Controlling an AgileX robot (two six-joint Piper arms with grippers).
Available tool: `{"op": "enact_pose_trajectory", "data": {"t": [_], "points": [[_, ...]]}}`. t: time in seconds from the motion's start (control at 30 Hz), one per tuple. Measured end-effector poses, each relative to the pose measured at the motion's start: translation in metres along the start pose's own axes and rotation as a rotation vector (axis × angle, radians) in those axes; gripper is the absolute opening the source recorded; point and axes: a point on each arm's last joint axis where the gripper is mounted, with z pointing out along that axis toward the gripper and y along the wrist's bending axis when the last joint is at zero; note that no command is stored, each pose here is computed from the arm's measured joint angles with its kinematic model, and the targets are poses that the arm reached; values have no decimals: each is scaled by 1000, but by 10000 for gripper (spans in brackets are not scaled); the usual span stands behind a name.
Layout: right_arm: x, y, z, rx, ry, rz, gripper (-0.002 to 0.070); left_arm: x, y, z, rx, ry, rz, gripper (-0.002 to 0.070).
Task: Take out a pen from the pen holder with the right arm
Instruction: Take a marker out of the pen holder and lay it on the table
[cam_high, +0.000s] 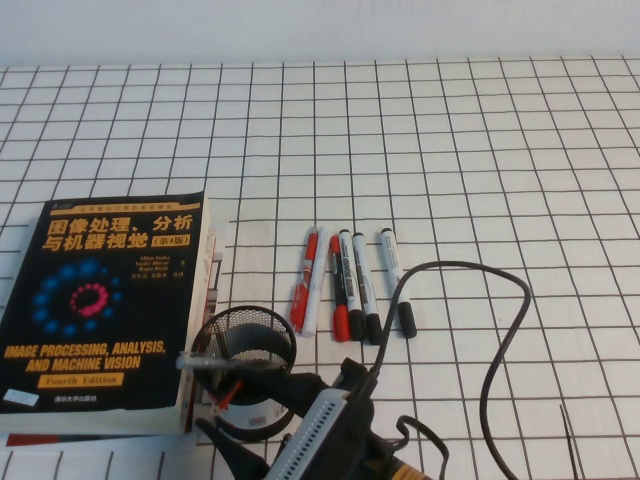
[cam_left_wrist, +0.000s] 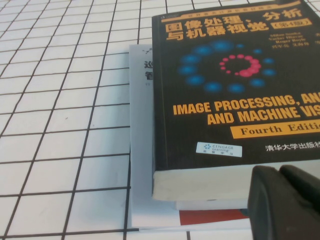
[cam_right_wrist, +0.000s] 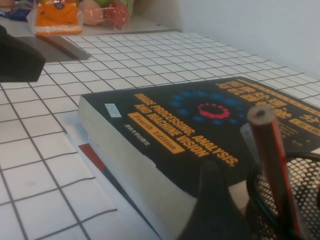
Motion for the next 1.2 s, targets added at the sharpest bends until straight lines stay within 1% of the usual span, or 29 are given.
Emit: {"op": "enact_pose_trajectory", "data": {"t": [0.13,0.27,0.43,0.53,0.8,1.0,1.2], "points": [[7,1,5,2,15,-3,367,0,0,0,0,0,0,-4],[7,-4,12,19,7,-1,344,0,0,0,0,0,0,-4],[8,-4,12,19,11,-1,314,0,0,0,0,0,0,-4],[8,-4,12,19,11,-1,280,0,0,0,0,0,0,-4],[8,-4,12,19,11,-1,156,0,0,0,0,0,0,-4],[7,-5,12,28,-5,-3,76,0,0,0,0,0,0,-4],[6,-6,12,41,-16,-1,36,0,0,0,0,0,0,-4]]}}
